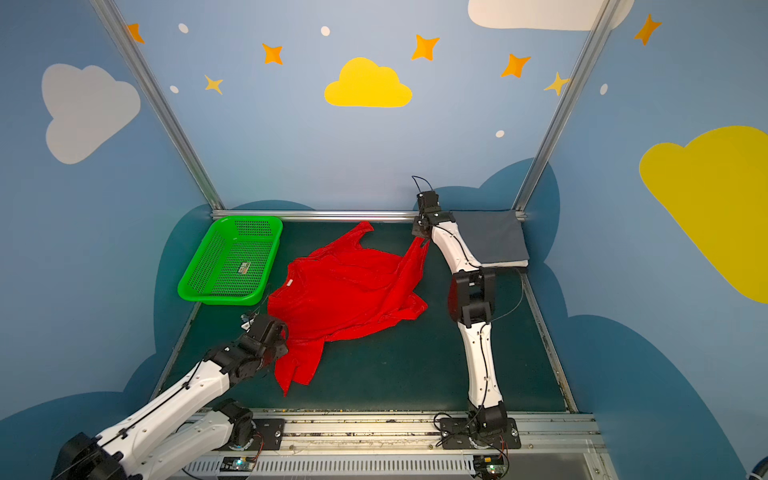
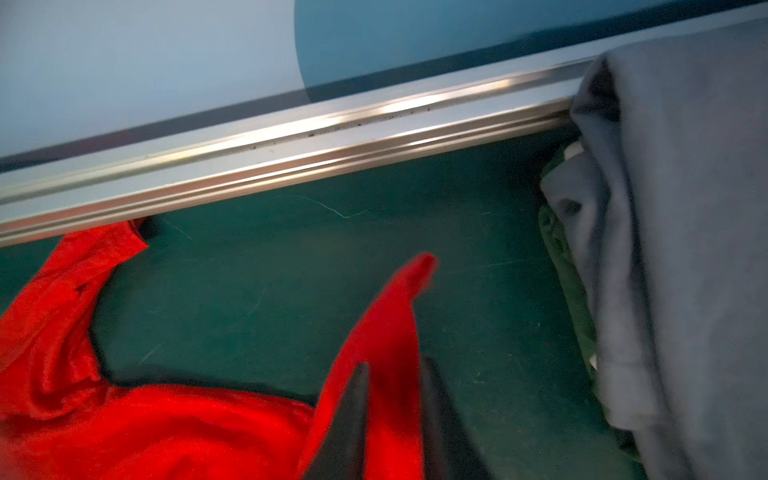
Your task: Fold and stack the t-shirts
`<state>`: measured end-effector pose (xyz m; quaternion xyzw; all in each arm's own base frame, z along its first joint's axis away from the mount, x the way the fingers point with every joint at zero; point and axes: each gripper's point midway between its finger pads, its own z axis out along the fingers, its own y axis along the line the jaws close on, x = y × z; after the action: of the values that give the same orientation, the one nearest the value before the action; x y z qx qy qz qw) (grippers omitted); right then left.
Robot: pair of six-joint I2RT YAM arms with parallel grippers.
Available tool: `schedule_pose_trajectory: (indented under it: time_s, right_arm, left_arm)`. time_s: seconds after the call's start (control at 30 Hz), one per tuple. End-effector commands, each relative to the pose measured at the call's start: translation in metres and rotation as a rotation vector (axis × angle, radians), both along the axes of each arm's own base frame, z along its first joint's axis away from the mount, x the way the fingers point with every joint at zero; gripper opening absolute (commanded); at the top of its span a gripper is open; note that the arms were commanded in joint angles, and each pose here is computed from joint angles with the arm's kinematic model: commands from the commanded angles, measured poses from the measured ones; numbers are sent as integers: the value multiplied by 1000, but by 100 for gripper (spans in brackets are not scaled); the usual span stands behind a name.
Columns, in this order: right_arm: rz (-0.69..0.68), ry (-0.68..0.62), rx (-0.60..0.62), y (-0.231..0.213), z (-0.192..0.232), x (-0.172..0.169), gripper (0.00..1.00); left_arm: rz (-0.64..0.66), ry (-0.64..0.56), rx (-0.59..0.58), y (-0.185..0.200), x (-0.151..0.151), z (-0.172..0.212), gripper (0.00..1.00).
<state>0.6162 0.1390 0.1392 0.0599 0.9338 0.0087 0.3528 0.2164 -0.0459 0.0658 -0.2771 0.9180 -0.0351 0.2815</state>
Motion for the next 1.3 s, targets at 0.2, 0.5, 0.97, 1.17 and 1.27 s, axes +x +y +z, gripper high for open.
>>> schedule_pose_trajectory:
  time_s: [0.2,0.5,0.97,1.17,1.27]
  right_arm:
    - [-35,89,66,-27,34,-119,97]
    - [51,295,427,-3,-53,-267,88]
    - [94,372,565,23,-118,-280,80]
    - [71,383,538,21,-130,-276,32]
    - [63,387,514,17,-131,-277,11]
  left_arm:
    - [-11,15,-36,-9,6,-6,4]
    - [-43,-30,-71,-19,17,7,4]
    - [-52,-38,-125,-26,17,15,4]
    - [-49,-62,-125,-24,16,20,4]
    - [-53,-74,-110,-22,17,22,4]
